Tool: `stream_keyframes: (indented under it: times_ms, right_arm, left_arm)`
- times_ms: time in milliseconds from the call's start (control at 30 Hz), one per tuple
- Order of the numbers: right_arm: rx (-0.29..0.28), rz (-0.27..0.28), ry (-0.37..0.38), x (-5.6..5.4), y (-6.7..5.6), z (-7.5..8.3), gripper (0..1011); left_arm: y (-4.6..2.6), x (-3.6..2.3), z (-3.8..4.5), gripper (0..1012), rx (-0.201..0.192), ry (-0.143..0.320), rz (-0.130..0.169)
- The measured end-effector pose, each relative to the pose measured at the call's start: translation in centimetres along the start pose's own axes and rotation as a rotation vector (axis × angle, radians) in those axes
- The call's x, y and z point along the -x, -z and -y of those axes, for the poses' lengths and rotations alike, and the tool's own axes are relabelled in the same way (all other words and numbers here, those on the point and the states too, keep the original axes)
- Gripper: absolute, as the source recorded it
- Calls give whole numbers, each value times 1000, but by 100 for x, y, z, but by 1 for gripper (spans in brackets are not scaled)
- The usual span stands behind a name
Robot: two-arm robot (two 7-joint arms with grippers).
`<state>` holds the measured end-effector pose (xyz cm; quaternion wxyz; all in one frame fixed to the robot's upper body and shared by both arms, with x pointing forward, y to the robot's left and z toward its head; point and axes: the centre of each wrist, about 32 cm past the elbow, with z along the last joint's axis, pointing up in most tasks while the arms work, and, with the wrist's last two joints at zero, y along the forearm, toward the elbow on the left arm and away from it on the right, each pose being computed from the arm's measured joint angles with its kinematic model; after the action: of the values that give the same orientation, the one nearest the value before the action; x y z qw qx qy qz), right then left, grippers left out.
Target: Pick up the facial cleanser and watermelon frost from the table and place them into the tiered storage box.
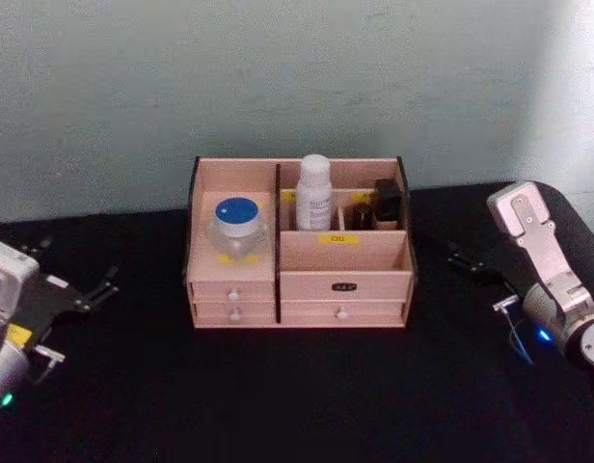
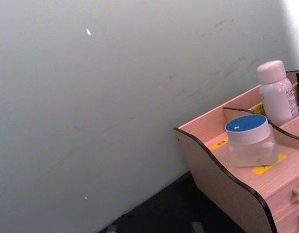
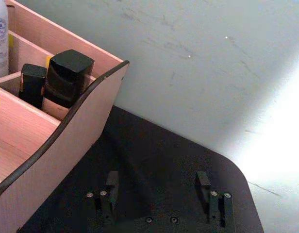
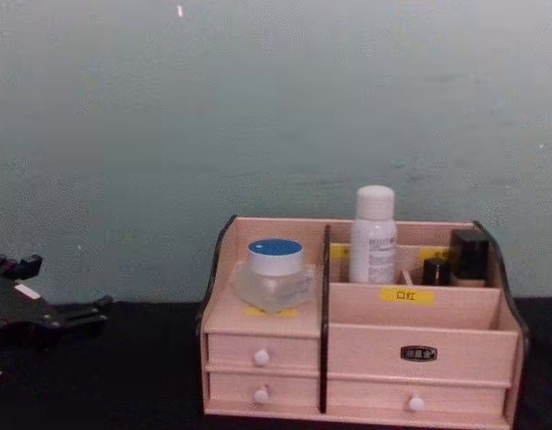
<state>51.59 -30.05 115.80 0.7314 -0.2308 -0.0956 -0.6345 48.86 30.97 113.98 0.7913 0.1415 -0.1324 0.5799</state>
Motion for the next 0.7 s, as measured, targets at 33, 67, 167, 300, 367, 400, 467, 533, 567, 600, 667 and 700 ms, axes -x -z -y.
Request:
stream_keyframes:
  times_ms: [33,67,167,300,367,400,467,533,567,600,667,700]
  right_arm:
    - [-1,0,0,-2,-2,2,1004]
    - [-1,0,0,-2,-2,2,1004]
    - [-2,-1,-2,-5,-6,5,1004]
    - [-3,-2,-2,-9,-9,7,1004]
    - [-3,-2,-2,-10,-10,7,1004]
    - [-3,-2,-3,-11,-11,8,1004]
    - [-3,-2,-3,-12,-11,8,1004]
    - [-3,-3,-3,-13,-12,9,1004]
    - [-3,-3,-3,-13,-12,9,1004]
    - [-3,-3,-3,-12,-12,10,1004]
    - [-3,-3,-4,-13,-12,10,1004]
    - [-3,-3,-4,-13,-12,10,1004]
  left_arm:
    - [0,0,0,1001,0,0,0]
    - [0,0,0,1001,0,0,0]
    - [0,0,0,1001,0,0,0]
    - [0,0,0,1001,0,0,0]
    - [0,0,0,1001,0,0,0]
    - [0,0,0,1002,0,0,0]
    - [0,0,0,1001,0,0,0]
    - [0,0,0,1001,0,0,0]
    - [0,0,0,1001,0,0,0]
    - [0,0,0,1001,0,0,0]
    - [0,0,0,1001,0,0,0]
    - [0,0,0,1001,0,0,0]
